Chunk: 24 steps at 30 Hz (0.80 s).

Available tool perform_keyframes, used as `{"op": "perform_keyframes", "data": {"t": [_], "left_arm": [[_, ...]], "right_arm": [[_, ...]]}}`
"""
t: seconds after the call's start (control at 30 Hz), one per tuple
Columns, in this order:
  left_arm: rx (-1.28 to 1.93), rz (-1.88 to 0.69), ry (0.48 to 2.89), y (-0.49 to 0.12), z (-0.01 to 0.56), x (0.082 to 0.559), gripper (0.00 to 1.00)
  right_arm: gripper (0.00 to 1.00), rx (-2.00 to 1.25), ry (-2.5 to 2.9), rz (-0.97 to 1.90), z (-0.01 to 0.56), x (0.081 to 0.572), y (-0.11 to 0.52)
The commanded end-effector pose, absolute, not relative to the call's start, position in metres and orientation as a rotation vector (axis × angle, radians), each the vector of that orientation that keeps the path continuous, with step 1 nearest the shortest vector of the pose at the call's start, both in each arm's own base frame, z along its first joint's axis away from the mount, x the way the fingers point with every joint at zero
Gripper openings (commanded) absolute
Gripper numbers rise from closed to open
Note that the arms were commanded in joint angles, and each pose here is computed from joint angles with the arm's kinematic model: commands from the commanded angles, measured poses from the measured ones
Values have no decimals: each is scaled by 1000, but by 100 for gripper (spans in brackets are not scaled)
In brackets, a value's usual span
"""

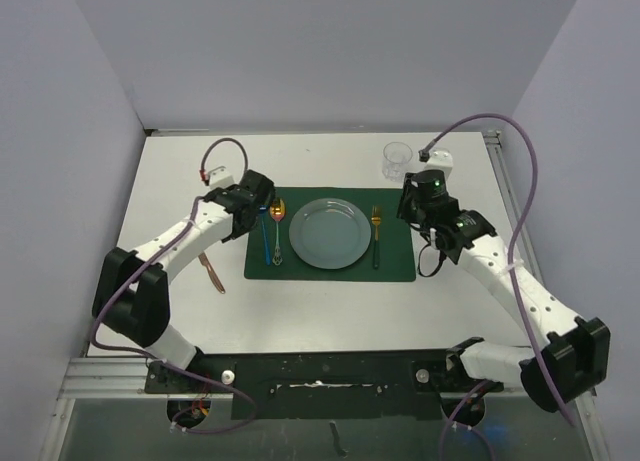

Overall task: Set the dinner table for one person
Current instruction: Adjust the napkin at the center of the board.

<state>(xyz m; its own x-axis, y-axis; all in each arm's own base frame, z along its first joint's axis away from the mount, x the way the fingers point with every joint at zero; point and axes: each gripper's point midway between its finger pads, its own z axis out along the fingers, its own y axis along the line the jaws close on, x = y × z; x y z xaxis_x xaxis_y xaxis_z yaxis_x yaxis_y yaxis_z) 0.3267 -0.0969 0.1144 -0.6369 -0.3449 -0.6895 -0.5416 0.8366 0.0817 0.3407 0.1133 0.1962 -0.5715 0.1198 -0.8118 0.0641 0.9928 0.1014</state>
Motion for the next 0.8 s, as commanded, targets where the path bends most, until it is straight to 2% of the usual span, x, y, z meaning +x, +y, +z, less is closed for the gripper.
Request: {"op": "perform_keyframes", "data": {"t": [0.0,0.2,0.43,0.57,0.77], "left_arm": [[-857,150,2240,-74,124,347,40],[-1066,-30,2183,-55,123,345,39],[-1202,-236,2273,-81,97,313,38],[-1259,-95,2284,-70,88,276,37],[-1156,229,2253,-34,103,246,37]], "right_arm": [[32,113,2048,161,241,330,111],[33,108,1951,194,274,311,101],[33,51,1919,256,283,300,106],[33,35,1931,283,272,295,109],[33,29,1930,299,264,289,109]]}}
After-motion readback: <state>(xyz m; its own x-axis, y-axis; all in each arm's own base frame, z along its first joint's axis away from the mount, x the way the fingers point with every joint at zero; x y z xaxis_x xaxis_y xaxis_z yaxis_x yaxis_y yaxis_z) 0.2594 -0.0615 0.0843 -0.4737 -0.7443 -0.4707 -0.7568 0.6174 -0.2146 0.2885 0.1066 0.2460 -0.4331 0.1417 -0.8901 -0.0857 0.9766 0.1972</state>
